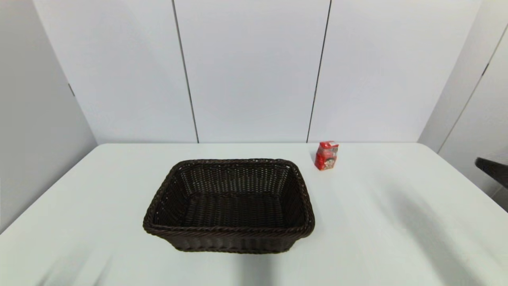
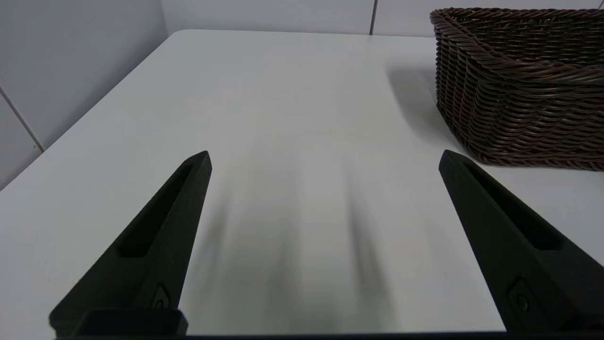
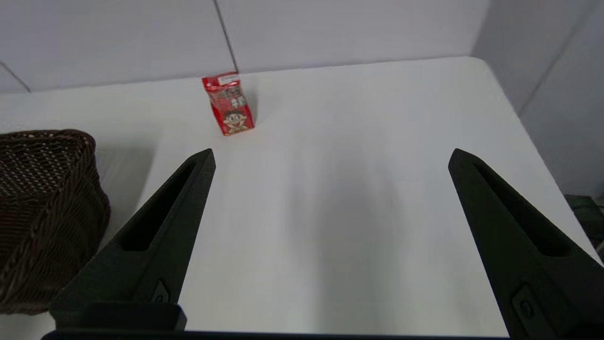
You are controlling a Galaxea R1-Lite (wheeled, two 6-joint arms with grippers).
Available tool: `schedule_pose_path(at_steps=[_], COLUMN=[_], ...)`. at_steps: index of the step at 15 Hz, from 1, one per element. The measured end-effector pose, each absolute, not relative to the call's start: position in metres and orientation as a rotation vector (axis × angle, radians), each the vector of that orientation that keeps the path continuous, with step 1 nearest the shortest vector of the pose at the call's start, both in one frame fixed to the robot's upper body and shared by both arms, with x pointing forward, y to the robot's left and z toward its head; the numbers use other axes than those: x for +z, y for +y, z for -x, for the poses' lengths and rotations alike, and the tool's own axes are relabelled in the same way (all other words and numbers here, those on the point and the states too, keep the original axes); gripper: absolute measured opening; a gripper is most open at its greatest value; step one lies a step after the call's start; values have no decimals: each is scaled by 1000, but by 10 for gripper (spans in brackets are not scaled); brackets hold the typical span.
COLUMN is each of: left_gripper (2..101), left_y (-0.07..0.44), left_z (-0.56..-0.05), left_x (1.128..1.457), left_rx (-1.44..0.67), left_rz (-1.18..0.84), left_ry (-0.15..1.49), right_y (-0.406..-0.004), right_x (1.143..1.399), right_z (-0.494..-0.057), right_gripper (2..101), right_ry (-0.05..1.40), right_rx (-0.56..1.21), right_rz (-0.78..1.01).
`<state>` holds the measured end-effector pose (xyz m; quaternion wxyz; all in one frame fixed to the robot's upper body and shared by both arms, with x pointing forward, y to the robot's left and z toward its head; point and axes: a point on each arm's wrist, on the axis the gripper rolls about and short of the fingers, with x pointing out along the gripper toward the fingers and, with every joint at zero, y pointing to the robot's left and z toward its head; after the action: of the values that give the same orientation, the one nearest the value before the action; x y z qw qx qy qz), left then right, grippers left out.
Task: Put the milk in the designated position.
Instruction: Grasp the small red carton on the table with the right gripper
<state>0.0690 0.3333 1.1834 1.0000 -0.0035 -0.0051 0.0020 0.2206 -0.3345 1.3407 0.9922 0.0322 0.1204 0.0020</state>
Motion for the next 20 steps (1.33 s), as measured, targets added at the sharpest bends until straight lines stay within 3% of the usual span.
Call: schedule_pose_path(at_steps=[4, 11, 16, 20], left_gripper=[978, 978, 978, 978], left_y=[333, 333, 333, 333], left_z=[-69, -69, -69, -69], left_x=[1183, 1183, 1183, 1183], left_rx=[4, 4, 4, 4], left_rz=[8, 7, 7, 7], left_ry=[-10, -10, -10, -10], right_y=[-328, -313, -298, -295], right_x=[1338, 1274, 1230, 1215], right_z=[-312, -440, -491, -514], right_gripper=[980, 980, 980, 980], right_ry=[380, 479, 533, 562], right_rx=[245, 643, 724, 699], right_rz=[67, 246, 226, 154])
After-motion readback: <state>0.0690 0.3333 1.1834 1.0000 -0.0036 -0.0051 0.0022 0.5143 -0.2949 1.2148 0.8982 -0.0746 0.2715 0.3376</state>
